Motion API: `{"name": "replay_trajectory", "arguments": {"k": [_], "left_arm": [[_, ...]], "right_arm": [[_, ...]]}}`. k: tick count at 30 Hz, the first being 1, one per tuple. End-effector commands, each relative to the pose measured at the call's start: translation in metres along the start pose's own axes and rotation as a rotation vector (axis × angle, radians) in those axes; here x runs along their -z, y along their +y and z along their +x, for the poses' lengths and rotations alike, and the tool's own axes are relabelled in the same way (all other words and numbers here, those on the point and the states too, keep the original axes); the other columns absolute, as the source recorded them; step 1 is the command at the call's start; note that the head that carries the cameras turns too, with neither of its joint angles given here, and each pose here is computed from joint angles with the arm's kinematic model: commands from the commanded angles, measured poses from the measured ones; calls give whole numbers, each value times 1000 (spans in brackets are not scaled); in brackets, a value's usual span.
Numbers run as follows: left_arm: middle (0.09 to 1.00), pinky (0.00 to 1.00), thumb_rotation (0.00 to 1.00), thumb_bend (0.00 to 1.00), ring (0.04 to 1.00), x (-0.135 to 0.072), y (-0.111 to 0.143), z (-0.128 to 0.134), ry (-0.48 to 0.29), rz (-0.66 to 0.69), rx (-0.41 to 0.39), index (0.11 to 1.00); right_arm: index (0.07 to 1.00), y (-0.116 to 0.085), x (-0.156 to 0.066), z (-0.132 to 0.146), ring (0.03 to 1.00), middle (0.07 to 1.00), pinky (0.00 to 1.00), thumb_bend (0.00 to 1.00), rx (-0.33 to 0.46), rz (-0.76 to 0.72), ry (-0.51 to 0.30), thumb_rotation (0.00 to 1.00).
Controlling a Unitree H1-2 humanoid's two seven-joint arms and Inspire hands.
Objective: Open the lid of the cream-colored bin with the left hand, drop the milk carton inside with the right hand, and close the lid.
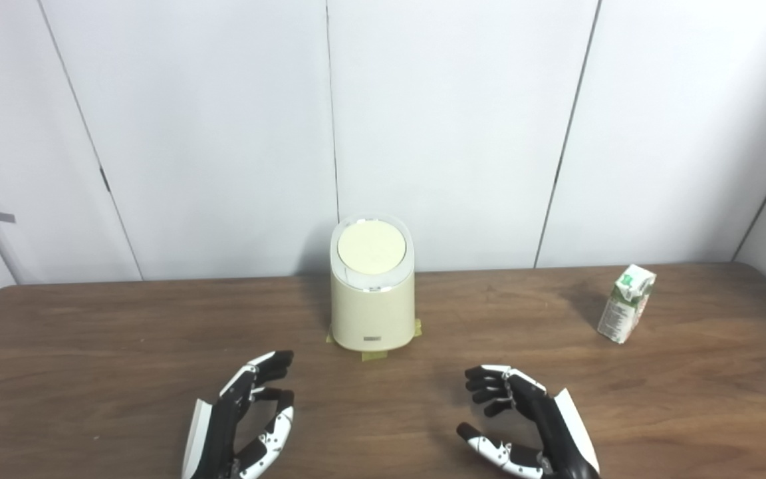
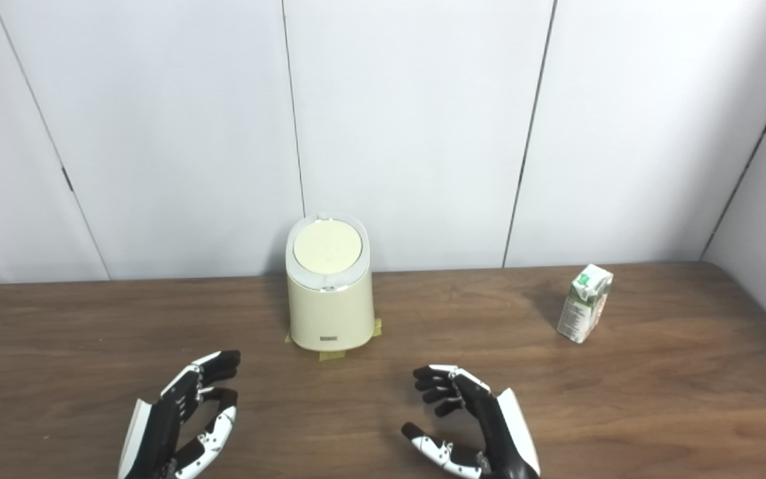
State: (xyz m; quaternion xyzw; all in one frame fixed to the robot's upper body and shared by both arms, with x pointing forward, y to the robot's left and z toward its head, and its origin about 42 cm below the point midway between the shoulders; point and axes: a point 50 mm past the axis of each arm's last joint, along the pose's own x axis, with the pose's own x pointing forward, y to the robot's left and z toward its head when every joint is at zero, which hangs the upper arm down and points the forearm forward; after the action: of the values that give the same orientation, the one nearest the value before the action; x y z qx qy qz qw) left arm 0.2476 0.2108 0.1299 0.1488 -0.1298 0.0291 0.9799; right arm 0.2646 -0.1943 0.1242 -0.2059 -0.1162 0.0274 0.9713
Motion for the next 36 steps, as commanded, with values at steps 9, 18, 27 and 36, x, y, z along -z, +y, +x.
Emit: {"name": "replay_trajectory", "arguments": {"k": [9,18,27,36], "left_arm": [[779,672,68,164,767,3,2,-27,38,2,-10,759],[783,685,144,188,775,0,1,-25,62,-40,-23,760],[999,990,672,634,998,-63,-3,15,-67,-111,-46,998],[1000,998,696,667,1000,-116,5,60,-200,-53,-63,1000]], "right_arm": [[665,-6,9,-9,628,659,540,274,1,-38,13,58],[664,-6,9,-7,624,657,532,275,2,-35,23,89],[667,-7,10,-7,625,659,533,273,-1,-60,23,118],[667,-9,10,-8,612,650,512,274,2,-63,23,114]]}}
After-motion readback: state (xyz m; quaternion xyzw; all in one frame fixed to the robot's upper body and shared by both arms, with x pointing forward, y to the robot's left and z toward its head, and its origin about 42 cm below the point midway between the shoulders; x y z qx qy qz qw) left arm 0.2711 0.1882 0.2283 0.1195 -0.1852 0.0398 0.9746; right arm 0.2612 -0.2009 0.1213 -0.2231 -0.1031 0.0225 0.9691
